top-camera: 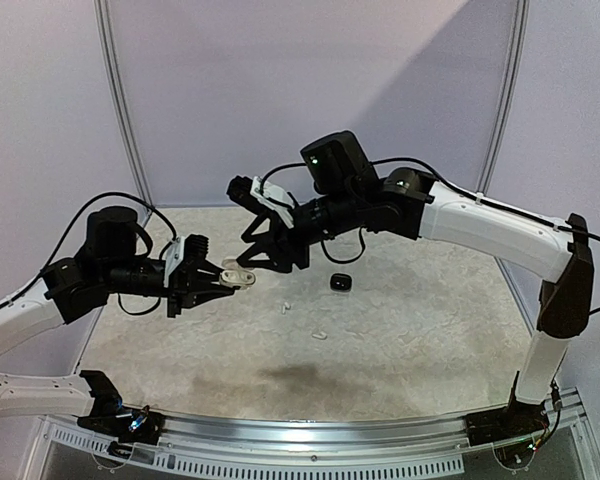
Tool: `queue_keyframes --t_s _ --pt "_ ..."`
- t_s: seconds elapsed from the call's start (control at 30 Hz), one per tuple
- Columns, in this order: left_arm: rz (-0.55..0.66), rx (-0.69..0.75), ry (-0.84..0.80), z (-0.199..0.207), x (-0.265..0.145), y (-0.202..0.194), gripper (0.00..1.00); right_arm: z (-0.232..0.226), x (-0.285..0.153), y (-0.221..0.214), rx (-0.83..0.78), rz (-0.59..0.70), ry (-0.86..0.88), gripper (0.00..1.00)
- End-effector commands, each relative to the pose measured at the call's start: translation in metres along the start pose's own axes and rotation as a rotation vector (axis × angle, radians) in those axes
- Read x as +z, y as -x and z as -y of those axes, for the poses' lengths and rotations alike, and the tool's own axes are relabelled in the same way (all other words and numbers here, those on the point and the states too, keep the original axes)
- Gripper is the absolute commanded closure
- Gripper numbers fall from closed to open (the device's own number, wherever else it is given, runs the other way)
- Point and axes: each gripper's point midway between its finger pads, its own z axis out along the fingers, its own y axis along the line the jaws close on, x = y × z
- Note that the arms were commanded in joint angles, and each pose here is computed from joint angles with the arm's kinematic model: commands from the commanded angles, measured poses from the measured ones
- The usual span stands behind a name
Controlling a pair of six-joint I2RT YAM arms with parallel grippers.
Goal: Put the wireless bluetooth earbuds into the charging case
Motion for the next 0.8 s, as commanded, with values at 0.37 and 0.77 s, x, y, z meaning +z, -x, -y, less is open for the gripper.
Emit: queue_keyframes --t_s 0.37,0.77 --pt "0.115 -0.269 0.117 -0.015 0.006 -0.008 1.0 0.028 -0.001 0.019 0.092 0.042 -0.039 0.36" --pt "0.122 -0.441 0.367 -0.051 -0.004 -0.033 1.0 0.134 -0.059 -0.031 0.689 0.009 -0.568 0.38"
